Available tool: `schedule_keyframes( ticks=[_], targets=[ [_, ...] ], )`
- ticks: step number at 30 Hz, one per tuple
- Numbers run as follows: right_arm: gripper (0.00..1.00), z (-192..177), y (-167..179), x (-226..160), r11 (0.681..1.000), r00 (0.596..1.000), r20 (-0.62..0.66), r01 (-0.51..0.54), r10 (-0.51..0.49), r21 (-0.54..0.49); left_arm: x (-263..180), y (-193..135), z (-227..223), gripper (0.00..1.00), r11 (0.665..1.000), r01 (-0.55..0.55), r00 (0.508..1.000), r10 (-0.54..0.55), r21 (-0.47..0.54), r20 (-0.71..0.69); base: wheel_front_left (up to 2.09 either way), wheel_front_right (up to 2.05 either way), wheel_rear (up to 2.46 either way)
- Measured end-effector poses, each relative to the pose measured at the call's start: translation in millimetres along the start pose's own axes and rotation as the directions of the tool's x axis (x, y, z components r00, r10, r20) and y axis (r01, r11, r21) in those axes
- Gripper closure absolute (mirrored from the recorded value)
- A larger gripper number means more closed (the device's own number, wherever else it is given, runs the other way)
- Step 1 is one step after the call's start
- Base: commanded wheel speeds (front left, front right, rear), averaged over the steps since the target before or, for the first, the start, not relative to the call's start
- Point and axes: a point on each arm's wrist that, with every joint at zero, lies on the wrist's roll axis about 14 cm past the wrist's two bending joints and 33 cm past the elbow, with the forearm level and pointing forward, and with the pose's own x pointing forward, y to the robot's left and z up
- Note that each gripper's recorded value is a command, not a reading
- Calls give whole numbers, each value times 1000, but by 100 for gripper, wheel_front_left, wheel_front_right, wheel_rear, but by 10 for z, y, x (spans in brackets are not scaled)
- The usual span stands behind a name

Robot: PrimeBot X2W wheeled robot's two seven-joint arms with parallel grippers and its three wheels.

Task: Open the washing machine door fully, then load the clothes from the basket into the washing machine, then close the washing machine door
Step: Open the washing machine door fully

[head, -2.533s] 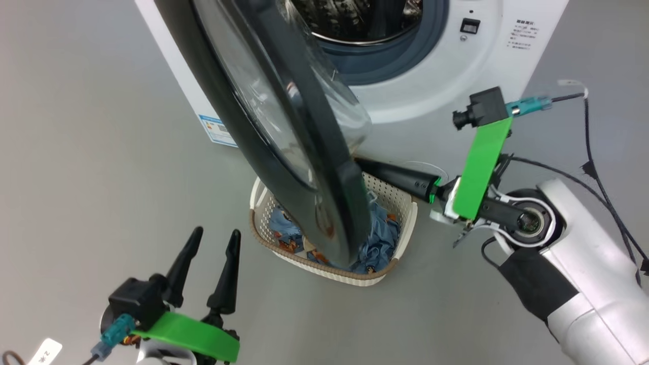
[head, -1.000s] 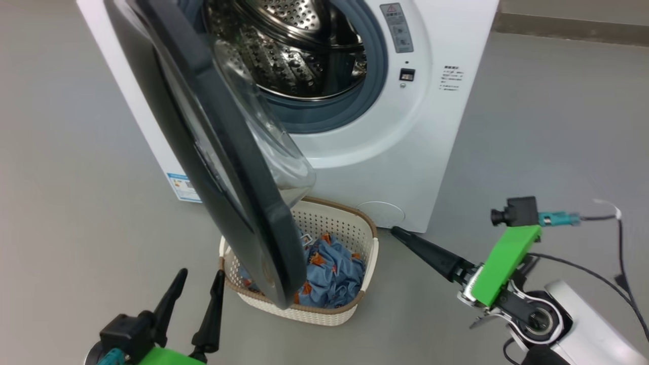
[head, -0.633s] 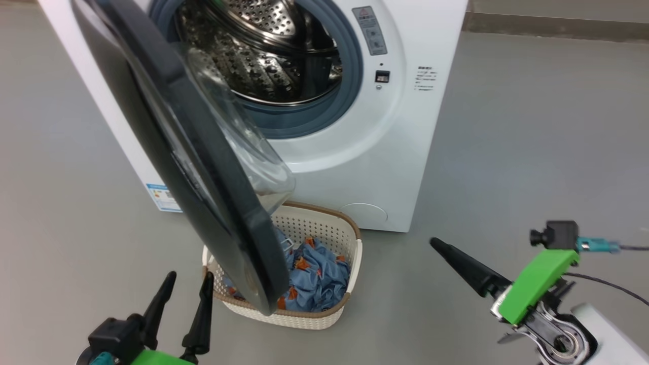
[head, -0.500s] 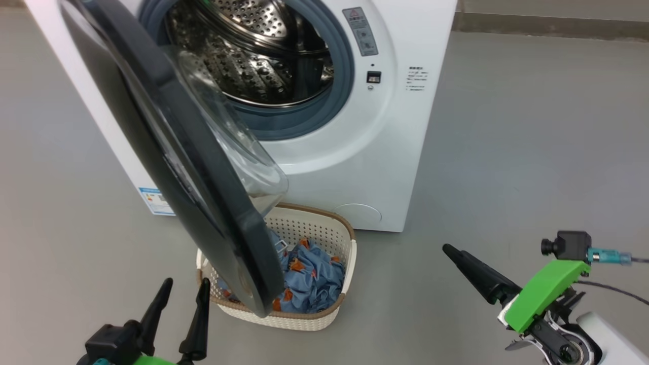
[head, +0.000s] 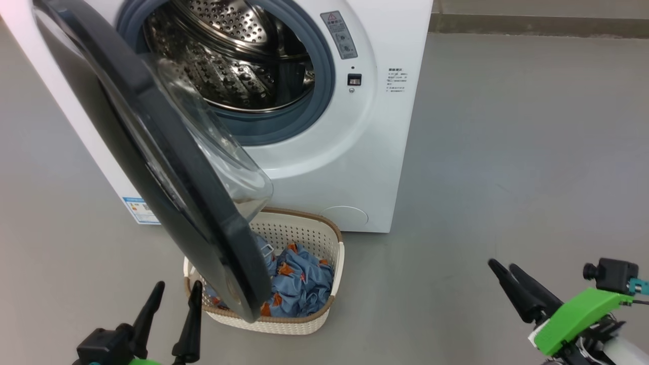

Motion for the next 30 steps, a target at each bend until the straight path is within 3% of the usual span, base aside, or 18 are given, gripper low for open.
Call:
schedule_keyframes(
  ticks=[10,13,16,22,30],
  targets=[
    [0,31,-308,-77,990,995,66,85,-78,-110,35,49,1,0,1000,-12,1000,12,-1,1,0,0,0],
    [0,247,-365,-73,983,987,135,111,-92,-144,37,55,4,0,1000,-14,1000,14,0,2,0,0,0],
    [0,479,-368,-64,970,974,209,131,-88,-205,37,59,6,0,1000,-15,1000,15,-1,3,0,0,0],
    [0,489,-391,-120,929,964,251,174,-92,-325,22,72,23,0,1000,-20,1000,20,1,7,0,0,0],
    [0,538,-380,-237,895,939,327,231,-104,-380,-15,91,55,0,1000,-29,999,29,2,17,0,0,0]
  ],
)
